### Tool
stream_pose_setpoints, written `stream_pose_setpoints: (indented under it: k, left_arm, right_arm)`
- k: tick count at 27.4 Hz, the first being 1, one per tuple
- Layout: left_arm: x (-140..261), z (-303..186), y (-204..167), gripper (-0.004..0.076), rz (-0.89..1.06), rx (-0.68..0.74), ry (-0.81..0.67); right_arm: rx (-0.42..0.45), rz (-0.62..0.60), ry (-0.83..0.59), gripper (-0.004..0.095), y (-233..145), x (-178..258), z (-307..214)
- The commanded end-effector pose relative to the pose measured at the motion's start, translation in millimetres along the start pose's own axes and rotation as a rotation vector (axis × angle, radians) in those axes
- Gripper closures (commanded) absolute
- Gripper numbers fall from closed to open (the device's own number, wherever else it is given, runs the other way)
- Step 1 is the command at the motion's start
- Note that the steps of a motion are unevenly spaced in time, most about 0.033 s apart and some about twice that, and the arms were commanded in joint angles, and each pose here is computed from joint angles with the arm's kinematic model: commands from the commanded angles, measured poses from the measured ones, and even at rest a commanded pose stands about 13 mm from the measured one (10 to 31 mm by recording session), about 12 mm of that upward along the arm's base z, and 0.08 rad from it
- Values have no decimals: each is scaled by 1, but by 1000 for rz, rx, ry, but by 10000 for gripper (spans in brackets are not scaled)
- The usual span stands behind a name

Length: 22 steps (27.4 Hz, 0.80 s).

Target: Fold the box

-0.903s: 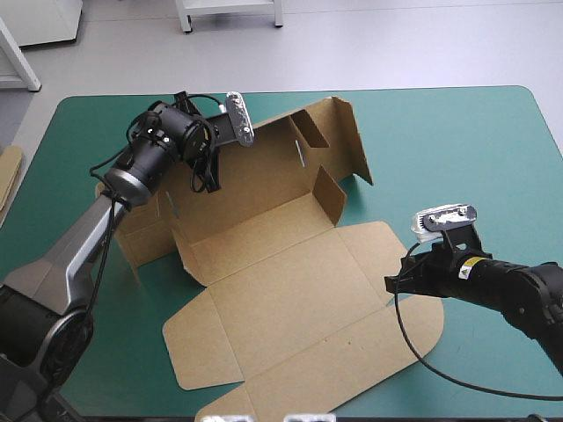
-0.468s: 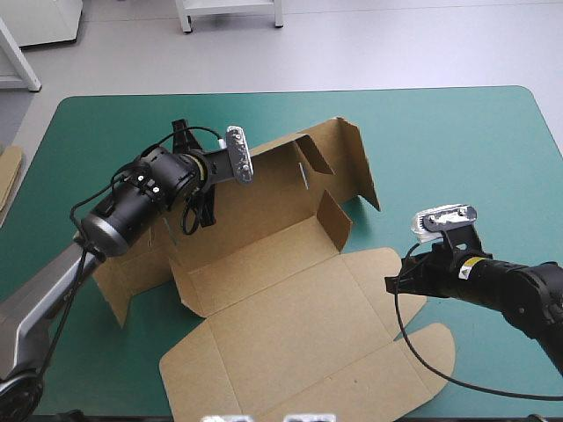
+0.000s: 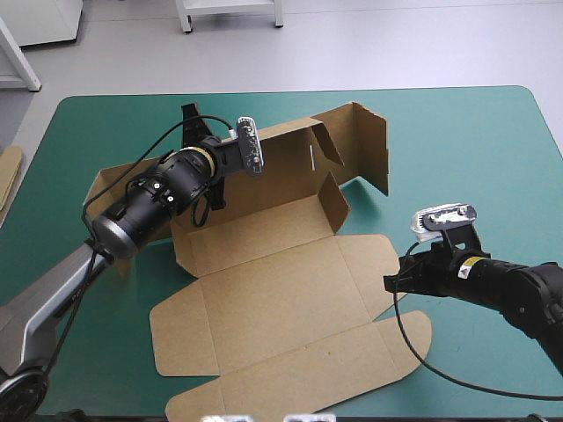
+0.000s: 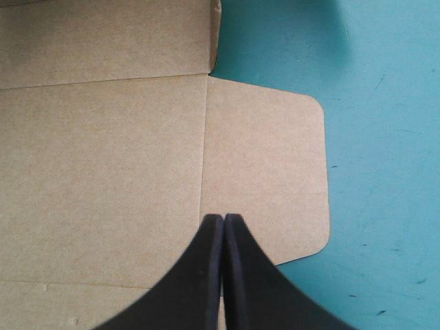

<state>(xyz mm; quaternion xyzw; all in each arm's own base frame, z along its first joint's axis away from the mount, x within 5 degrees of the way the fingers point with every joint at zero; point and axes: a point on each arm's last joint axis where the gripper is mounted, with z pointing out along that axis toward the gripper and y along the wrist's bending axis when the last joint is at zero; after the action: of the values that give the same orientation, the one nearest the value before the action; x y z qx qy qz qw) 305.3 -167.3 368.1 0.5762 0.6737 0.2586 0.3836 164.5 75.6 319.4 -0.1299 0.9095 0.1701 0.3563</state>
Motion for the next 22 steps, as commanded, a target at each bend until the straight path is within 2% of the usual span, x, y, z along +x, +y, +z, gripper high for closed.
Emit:
stream_pose_setpoints:
  k: [1, 8, 17, 22]
  left_arm:
    - [-4, -15, 11, 733, -32, -77, -68]
    - [-19, -16, -17, 733, -2, -4, -66]
    - [-20, -19, -21, 733, -65, 2, -28]
    - [-18, -19, -24, 733, -100, 34, -17]
  right_arm:
    - [-7, -4, -103, 927, 2, -14, -9]
    - [-12, 3, -104, 927, 3, -14, -9]
    - [-24, 19, -106, 927, 4, -16, -8]
    - [2, -30, -112, 927, 3, -51, 8]
